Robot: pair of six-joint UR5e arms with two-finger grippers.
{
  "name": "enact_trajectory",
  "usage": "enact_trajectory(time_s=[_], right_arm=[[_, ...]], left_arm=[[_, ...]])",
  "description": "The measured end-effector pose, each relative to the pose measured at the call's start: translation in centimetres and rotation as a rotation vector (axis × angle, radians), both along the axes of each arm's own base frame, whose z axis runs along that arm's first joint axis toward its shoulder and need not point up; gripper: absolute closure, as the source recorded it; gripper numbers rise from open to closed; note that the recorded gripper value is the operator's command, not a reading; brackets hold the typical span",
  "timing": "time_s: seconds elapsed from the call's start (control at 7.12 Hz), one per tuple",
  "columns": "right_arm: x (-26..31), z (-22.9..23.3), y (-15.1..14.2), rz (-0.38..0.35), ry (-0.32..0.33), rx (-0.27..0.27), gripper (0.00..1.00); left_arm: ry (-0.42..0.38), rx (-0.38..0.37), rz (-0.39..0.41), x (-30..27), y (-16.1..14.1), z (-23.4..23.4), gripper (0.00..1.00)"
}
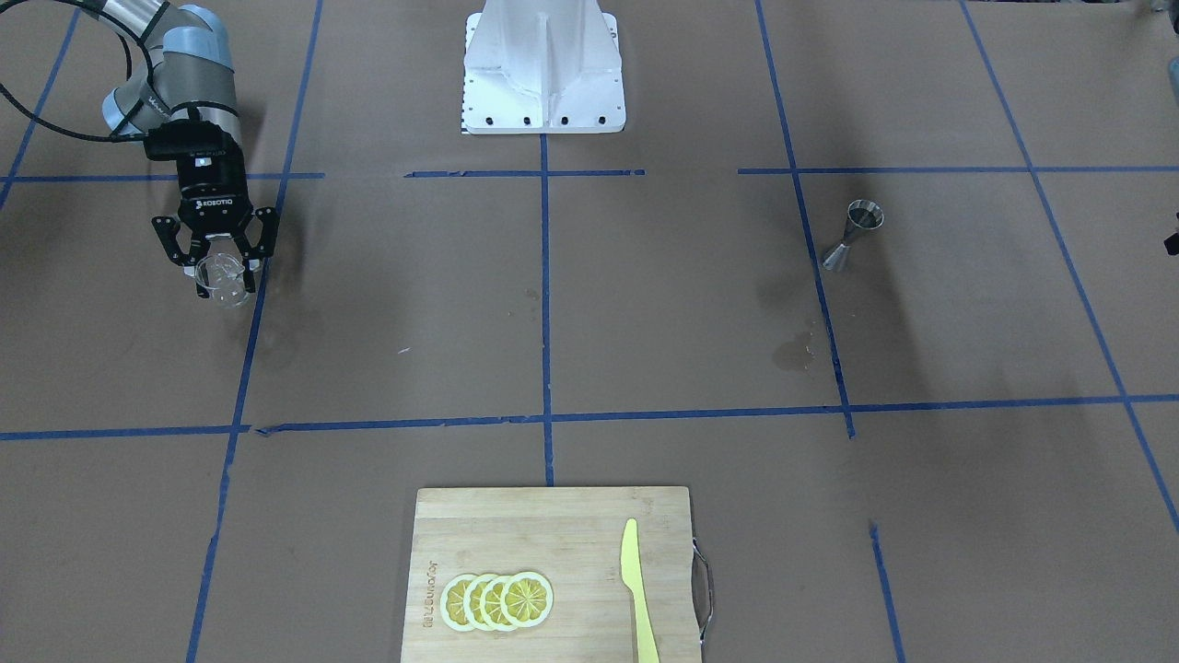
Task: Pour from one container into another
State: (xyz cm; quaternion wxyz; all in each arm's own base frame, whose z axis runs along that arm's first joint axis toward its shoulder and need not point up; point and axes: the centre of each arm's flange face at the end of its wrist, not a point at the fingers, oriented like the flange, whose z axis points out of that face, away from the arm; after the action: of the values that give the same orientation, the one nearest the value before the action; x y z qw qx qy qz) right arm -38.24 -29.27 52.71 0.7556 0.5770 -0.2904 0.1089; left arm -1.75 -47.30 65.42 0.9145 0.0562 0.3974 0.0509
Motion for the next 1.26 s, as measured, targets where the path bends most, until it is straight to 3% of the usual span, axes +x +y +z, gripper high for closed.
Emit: enact_trajectory(time_s=[0.28, 0.7, 1.26], right_arm=[[-0.9, 1.1, 0.0, 0.003, -0.017, -0.062, 1.00], [-1.2, 2.2, 0.1, -0.010, -0.051, -0.113, 1.00], [-0.9, 3.6, 0.7, -0.026, -0.079, -0.152, 1.00]], left_arm=[[0.000, -0.001, 0.000, 0.0, 0.0, 0.0, 0.00], [0.001, -0.001, 0.000, 0.0, 0.0, 0.0, 0.00], [0.000, -0.002, 0.000, 0.0, 0.0, 0.1, 0.00]])
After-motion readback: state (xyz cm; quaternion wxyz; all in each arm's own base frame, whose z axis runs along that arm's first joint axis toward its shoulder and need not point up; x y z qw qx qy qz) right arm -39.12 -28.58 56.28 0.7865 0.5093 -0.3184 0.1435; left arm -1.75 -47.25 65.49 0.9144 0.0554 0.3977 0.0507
